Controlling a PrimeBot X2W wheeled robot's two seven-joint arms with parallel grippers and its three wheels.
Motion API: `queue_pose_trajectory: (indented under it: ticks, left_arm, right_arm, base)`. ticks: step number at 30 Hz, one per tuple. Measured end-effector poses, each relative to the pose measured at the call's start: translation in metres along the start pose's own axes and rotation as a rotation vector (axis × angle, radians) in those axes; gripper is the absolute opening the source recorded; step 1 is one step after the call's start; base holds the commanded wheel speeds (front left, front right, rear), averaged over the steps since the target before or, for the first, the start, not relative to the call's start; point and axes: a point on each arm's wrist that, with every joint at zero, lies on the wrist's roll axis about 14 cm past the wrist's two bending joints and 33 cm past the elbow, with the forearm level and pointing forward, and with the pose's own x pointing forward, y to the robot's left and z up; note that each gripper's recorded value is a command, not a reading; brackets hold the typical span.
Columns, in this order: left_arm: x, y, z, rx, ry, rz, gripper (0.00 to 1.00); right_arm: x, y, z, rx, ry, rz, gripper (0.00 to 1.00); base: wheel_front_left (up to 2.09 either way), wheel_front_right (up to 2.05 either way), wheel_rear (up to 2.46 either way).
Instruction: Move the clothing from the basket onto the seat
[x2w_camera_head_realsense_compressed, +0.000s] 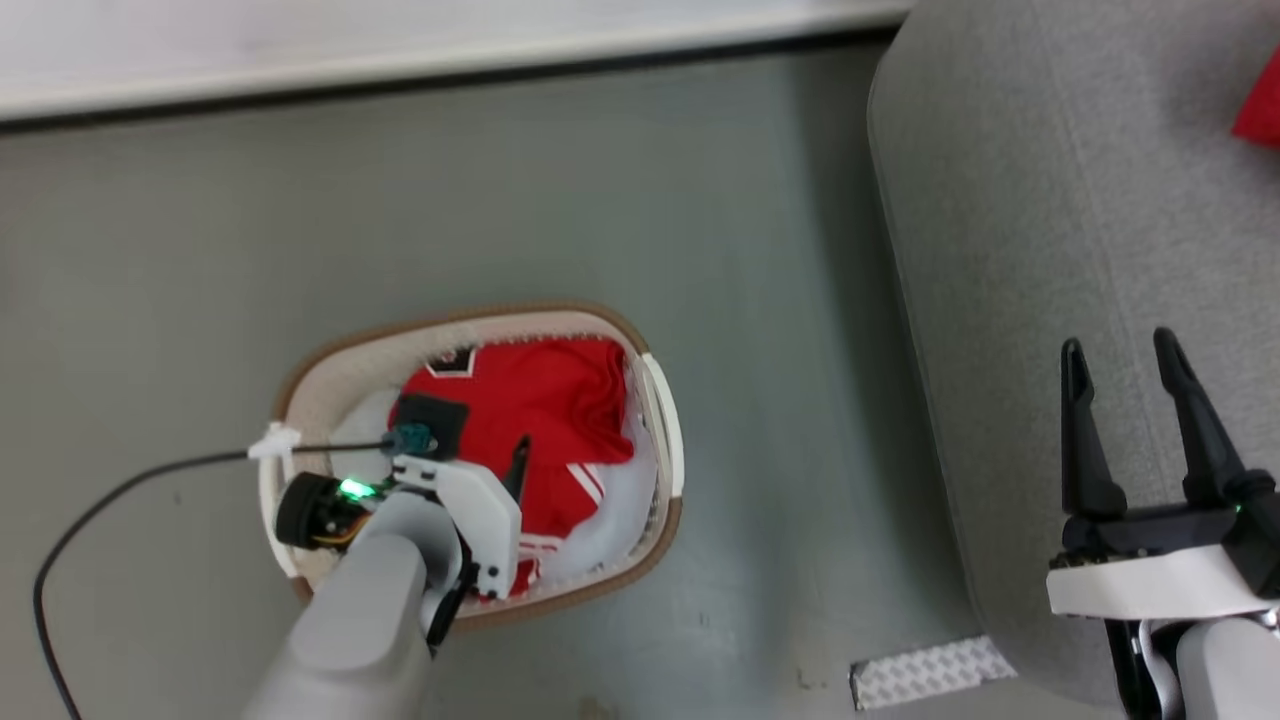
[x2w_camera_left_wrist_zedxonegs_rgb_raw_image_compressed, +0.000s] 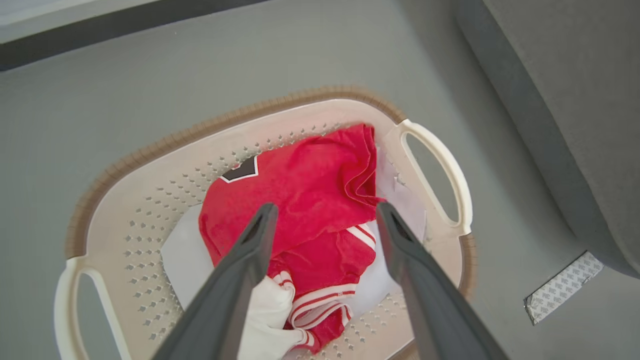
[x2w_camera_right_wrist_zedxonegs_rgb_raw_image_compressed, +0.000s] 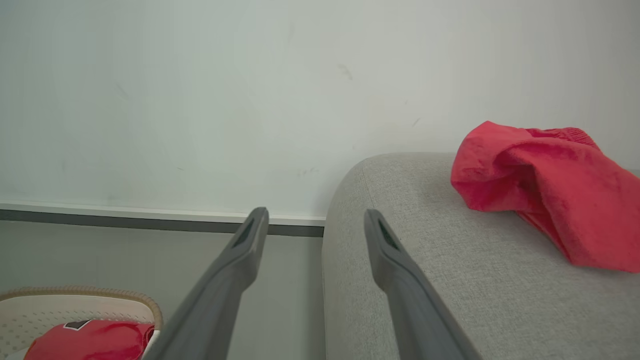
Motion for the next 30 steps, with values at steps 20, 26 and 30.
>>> queue_pose_trajectory:
  ticks: [20,26,30]
  left_arm:
    - [0.070,0.061,-0.076,-0.030,0.235,0.147,1.00]
    - [0.090,0.074,-0.080,-0.065,0.235,0.196,1.00]
    - [0.096,0.088,-0.094,-0.096,0.261,0.234,1.00]
  right_arm:
    - [0.035,0.009,-0.068,-0.002,0.125,0.031,1.00]
    - [0.041,0.010,-0.083,0.000,0.148,0.034,1.00]
    - [0.044,0.012,-0.097,0.004,0.174,0.040,1.00]
  base:
    - [0.00,0.00,0.00]
    - [0.00,0.00,0.00]
    - [0.00,0.00,0.00]
